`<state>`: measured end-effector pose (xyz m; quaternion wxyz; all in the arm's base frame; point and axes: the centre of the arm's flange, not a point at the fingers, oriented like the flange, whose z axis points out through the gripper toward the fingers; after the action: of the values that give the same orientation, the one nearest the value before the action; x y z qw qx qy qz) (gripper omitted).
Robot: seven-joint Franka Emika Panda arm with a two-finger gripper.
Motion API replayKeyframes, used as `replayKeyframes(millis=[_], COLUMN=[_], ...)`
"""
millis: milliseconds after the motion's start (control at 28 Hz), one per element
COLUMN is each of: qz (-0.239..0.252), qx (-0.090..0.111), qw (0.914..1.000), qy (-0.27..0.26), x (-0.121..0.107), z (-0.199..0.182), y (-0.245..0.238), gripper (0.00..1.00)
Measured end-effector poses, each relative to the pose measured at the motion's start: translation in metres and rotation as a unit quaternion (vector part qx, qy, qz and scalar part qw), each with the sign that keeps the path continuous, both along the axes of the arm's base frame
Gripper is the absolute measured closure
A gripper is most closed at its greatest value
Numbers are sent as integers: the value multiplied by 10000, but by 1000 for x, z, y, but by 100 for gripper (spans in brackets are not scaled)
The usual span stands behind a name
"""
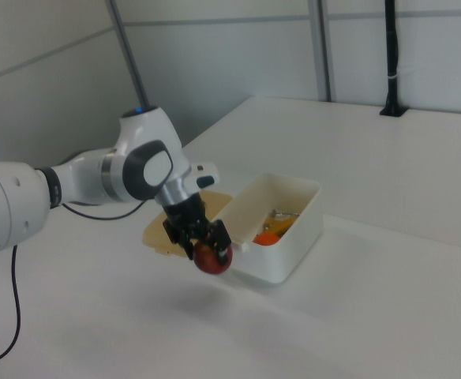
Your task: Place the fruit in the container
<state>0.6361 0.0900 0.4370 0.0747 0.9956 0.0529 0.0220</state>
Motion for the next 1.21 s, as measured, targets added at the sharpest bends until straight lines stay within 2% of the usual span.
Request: replayKeyframes(millis=[179,321,500,714,821,964,1107,1214], qz=[30,84,-66,-282,-361,-398,-411,-446], qx=[111,270,498,719,636,479,429,416], qw=[9985,9933,9836,9723,9690,9691,9695,9692], qy=[-537,-1122,-1731,-2205,-2360,-2386,-2377,-2385], x=[12,23,36,50,55,57,59,58], z=[31,45,50,40,35,27,24,28], y=[2,5,8,5,0,-7,-12,-14], gripper=[12,12,12,12,12,12,0,0])
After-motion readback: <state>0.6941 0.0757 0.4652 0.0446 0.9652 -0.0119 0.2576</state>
